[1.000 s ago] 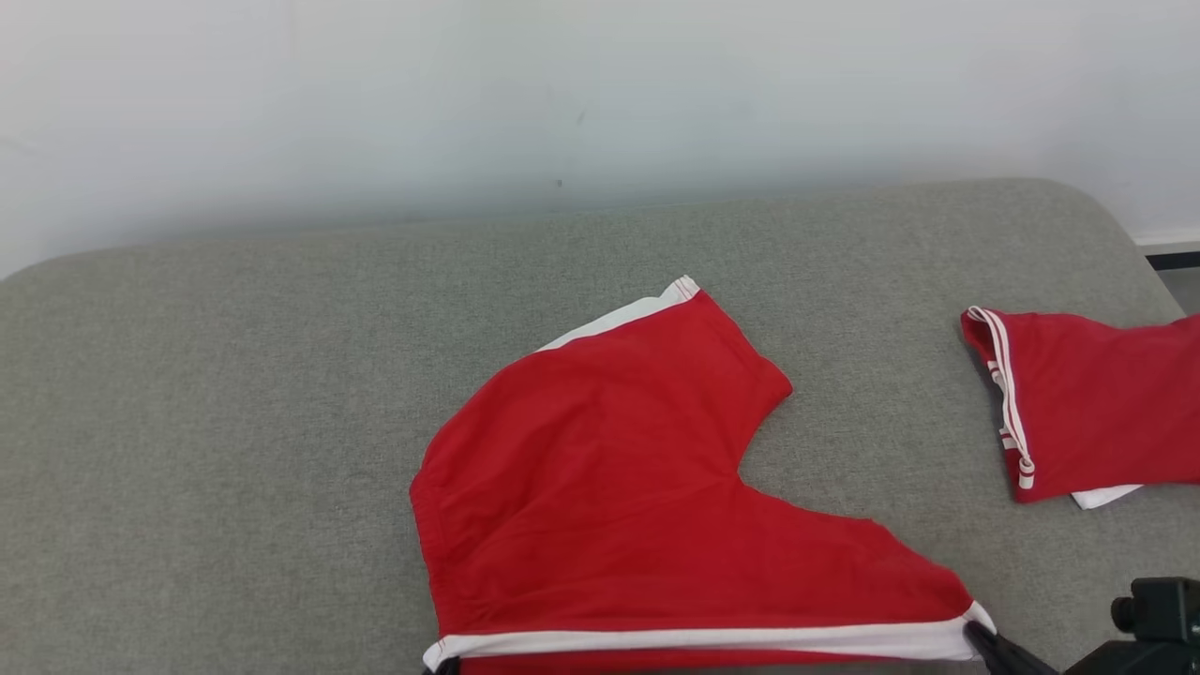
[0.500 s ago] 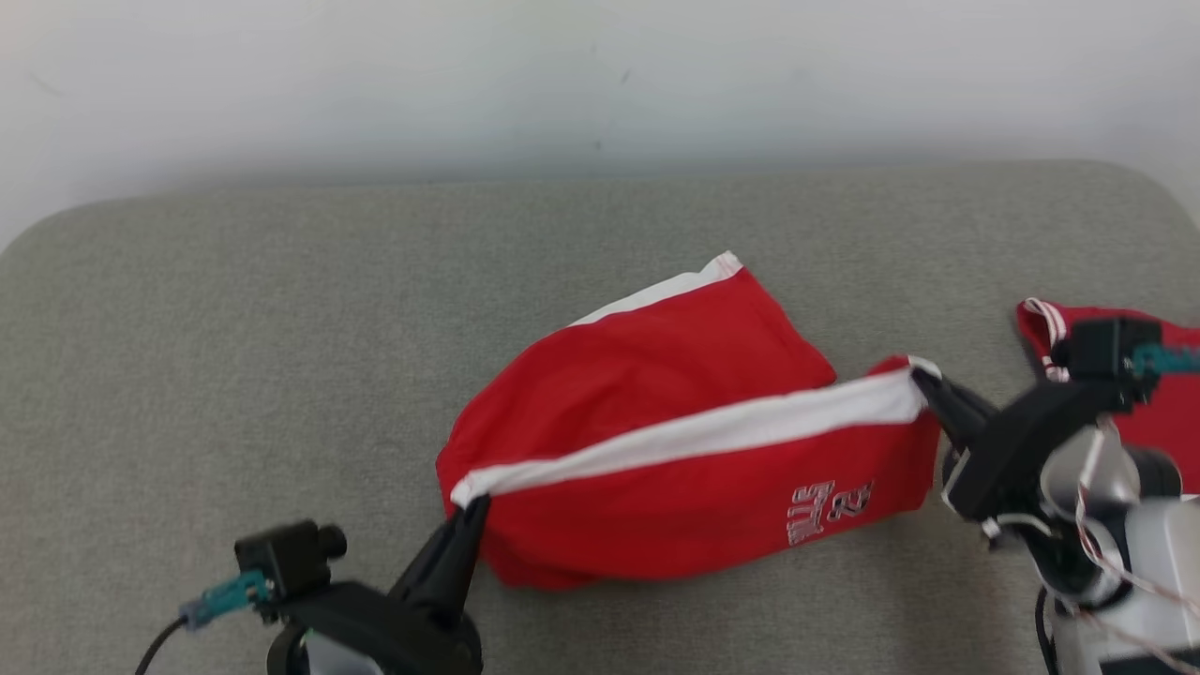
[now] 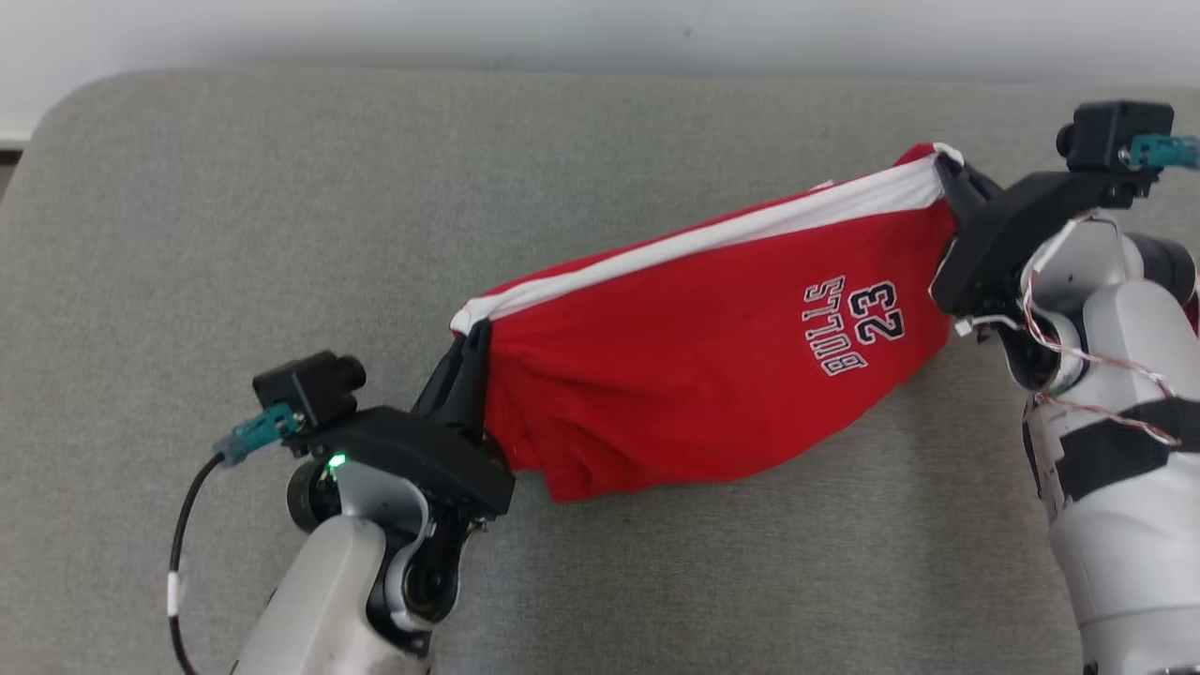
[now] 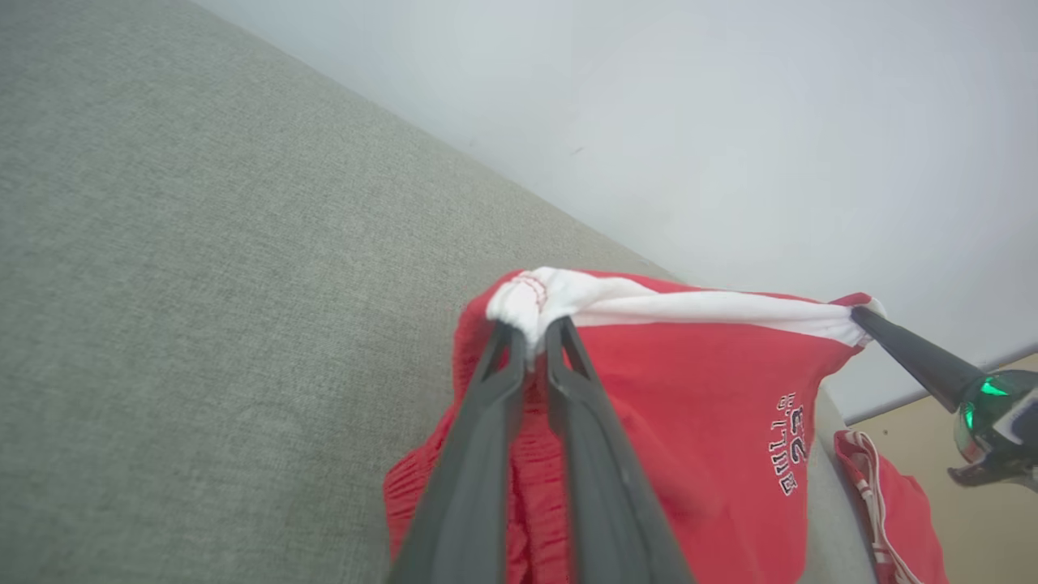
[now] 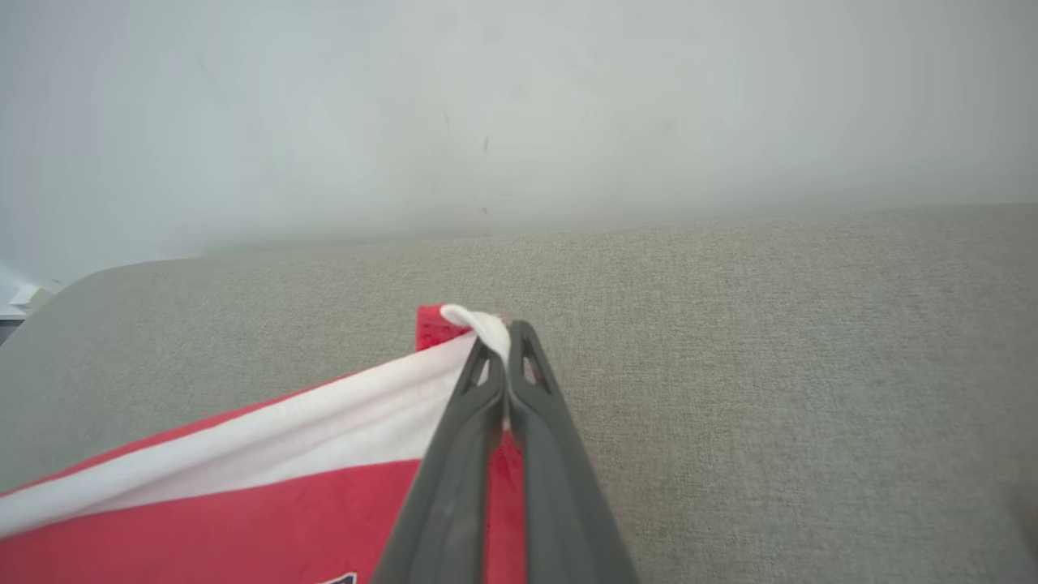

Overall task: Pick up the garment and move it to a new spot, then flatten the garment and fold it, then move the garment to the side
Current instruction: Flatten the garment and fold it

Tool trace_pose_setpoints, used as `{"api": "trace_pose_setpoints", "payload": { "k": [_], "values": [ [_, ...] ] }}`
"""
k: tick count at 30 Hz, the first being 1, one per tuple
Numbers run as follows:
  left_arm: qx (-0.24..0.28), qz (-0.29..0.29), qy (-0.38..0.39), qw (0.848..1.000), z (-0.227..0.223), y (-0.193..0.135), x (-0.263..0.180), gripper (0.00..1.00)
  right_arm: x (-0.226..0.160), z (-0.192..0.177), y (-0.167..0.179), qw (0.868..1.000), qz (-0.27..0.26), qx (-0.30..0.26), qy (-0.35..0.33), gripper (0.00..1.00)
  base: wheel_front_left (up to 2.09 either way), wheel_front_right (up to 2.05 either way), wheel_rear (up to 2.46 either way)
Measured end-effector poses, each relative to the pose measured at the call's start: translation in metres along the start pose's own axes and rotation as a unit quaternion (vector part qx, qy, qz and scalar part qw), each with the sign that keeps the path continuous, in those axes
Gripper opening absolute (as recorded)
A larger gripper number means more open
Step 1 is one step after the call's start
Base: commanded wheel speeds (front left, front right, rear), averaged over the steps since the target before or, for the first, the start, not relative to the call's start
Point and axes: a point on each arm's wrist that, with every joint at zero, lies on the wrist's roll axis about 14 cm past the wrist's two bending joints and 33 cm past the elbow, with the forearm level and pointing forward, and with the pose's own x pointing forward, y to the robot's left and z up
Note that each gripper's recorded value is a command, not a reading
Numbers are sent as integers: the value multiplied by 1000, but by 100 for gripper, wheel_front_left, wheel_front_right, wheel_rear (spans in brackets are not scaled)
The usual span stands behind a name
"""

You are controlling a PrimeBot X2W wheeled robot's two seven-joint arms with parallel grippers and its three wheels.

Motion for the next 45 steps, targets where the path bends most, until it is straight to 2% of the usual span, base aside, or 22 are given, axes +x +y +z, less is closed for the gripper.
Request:
{"api": "trace_pose_setpoints", "payload": {
  "k": [9,10,11,12,18,25,31,36,40,45],
  "values": [
    [7,43,17,999,-14,32,29,0,53,-36,1,999,-4,-10,45,0,0,0,0],
    [5,46,21,999,-17,35,30,32,57,-40,2,999,-3,-8,48,0,0,0,0],
    [3,47,25,999,-20,37,31,100,60,-44,5,999,-1,-6,51,44,0,0,0],
    [3,51,26,998,-22,40,32,100,66,-48,13,999,8,-4,52,100,0,0,0],
    [12,51,3,999,-15,41,32,100,66,-46,23,999,20,8,47,100,0,0,0],
    [44,41,-56,997,11,37,21,100,48,-44,12,998,5,-3,64,100,0,0,0],
    [115,37,-133,984,53,34,-12,100,25,-56,-2,994,-15,-5,105,100,0,0,0],
    [142,59,-180,972,70,45,-53,100,13,-67,-21,991,-38,-3,128,100,0,0,0],
    [183,76,-180,964,67,56,-79,100,16,-78,-23,989,-43,5,142,100,0,0,0],
    [203,117,-160,959,55,81,-109,100,24,-93,-20,986,-43,-3,164,100,0,0,0]
  ]
}}
